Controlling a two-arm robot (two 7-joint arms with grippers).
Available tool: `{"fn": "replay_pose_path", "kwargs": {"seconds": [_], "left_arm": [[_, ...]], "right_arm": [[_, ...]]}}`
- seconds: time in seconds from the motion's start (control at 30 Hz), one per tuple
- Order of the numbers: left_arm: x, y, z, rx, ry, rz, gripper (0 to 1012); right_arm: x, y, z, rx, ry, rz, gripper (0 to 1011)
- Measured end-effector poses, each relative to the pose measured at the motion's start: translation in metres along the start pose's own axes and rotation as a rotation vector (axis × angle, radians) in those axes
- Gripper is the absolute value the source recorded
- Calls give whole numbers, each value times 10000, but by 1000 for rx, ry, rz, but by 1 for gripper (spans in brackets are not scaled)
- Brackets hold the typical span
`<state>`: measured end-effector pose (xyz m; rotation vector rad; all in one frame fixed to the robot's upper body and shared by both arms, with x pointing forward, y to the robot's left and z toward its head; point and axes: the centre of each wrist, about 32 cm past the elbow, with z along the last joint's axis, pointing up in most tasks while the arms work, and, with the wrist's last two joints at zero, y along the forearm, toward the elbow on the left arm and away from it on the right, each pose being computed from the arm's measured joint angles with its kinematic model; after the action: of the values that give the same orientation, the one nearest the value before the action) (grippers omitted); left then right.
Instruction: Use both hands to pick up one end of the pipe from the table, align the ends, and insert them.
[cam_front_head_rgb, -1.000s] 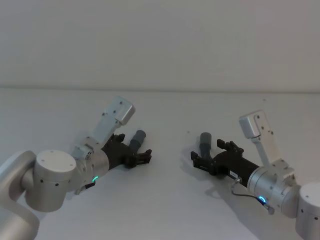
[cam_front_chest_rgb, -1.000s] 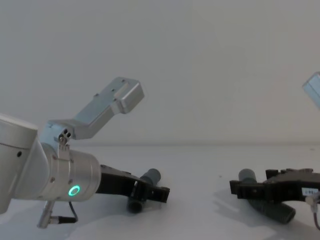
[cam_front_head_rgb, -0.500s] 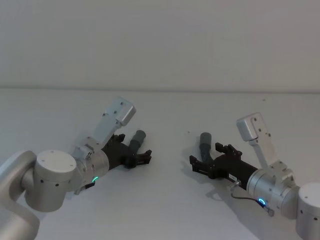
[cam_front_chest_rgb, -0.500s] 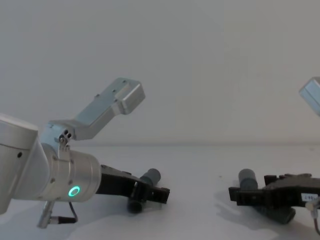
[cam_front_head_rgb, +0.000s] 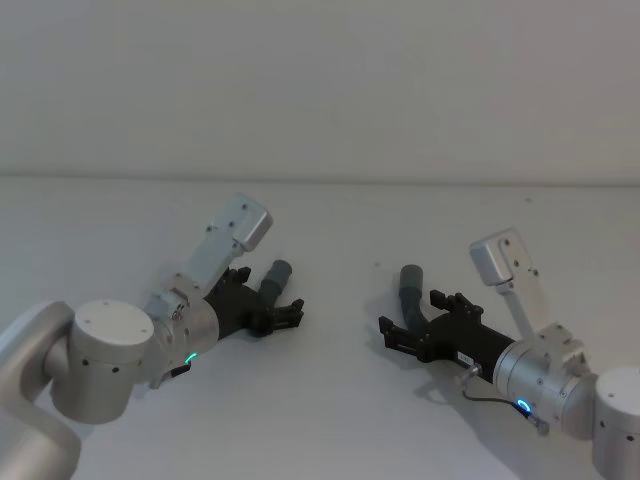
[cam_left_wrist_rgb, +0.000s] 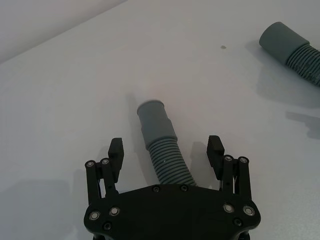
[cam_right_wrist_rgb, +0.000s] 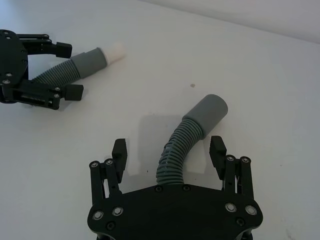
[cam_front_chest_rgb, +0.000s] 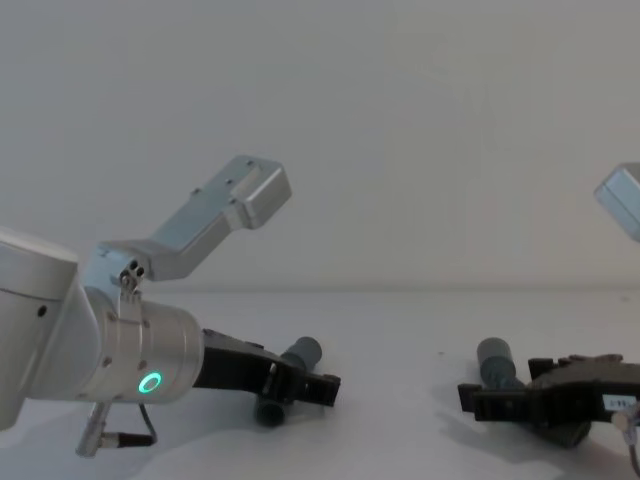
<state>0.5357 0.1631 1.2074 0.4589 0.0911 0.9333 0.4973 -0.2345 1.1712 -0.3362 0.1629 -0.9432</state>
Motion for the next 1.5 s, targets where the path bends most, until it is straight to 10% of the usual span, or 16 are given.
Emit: {"fn": "replay_pose_path", "kwargs": {"seconds": [0.5,0.97,1.5], "left_arm": [[-6,-3,-12,-6,2,3,1001],[-7,-3,-15,-8,2,4,993],[-8,-3,-15,-8,2,4,548]], "right_arm": [[5,10,-11,-7,-4,7,996],[7,14,-14,-10,-5,8,629],[8,15,-16,-10,-5,9,159]]}}
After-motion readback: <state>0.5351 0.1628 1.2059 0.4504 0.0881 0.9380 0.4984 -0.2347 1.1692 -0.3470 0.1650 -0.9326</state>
